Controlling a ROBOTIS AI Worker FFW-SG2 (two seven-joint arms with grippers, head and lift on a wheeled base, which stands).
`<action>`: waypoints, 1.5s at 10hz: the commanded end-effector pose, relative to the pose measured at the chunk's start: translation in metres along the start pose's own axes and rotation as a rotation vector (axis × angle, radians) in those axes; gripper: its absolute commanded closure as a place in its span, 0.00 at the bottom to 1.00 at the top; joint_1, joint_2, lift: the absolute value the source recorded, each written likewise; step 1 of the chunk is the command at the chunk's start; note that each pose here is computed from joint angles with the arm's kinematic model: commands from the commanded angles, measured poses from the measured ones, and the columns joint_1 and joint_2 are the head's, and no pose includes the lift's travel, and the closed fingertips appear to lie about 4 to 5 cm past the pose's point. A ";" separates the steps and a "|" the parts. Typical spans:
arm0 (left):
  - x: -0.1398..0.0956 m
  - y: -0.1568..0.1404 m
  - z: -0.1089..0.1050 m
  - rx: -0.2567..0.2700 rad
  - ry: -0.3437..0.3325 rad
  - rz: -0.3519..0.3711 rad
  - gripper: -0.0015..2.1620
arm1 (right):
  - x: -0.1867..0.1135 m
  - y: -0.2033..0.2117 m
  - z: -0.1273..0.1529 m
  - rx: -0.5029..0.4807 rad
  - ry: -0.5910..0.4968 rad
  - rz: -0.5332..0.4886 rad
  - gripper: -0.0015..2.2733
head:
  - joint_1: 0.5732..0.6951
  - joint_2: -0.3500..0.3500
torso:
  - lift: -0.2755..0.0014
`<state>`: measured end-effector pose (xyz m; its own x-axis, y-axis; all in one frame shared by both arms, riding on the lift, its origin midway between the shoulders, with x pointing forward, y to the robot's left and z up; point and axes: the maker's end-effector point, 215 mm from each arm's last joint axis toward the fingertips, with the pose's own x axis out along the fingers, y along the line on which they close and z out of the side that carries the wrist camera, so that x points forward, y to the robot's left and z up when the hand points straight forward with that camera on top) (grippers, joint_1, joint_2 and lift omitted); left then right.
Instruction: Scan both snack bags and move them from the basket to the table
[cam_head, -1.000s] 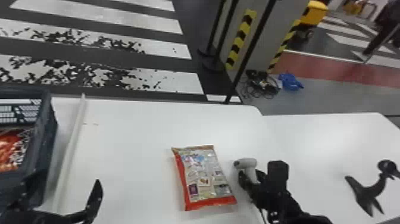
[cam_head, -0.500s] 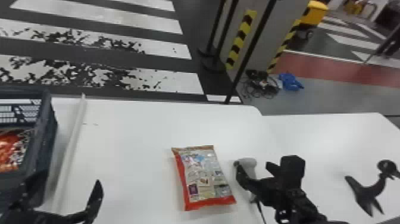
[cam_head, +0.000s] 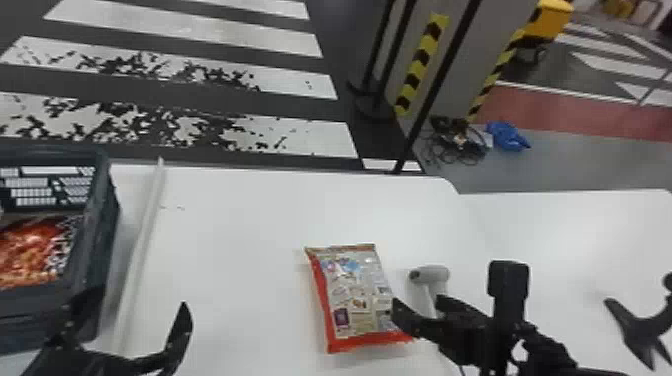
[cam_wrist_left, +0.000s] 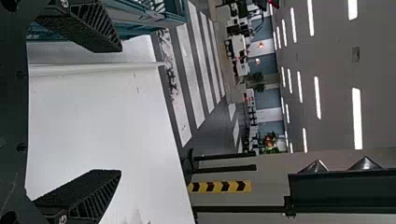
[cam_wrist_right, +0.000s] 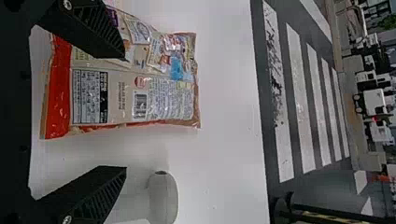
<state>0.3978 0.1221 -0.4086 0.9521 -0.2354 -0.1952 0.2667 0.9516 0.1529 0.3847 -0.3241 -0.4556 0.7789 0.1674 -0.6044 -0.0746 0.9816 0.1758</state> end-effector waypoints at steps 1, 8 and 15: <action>0.000 0.000 -0.002 0.001 0.004 0.000 0.03 | 0.007 0.005 -0.003 0.059 0.028 0.052 0.03 | 1.00 0.08 | 0.64; -0.002 0.000 0.001 -0.003 -0.016 0.000 0.03 | 0.057 0.008 -0.001 0.109 0.053 0.174 0.03 | 1.00 0.15 | 0.64; -0.002 0.000 0.002 0.006 -0.015 -0.003 0.03 | 0.071 -0.008 -0.020 0.121 0.094 0.174 0.03 | 1.00 0.12 | 0.64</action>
<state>0.3960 0.1211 -0.4063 0.9533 -0.2422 -0.1802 0.2707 0.9501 0.1548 0.4287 -0.3179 -0.5143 0.7017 0.3450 -0.6233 -0.1255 0.9211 0.3686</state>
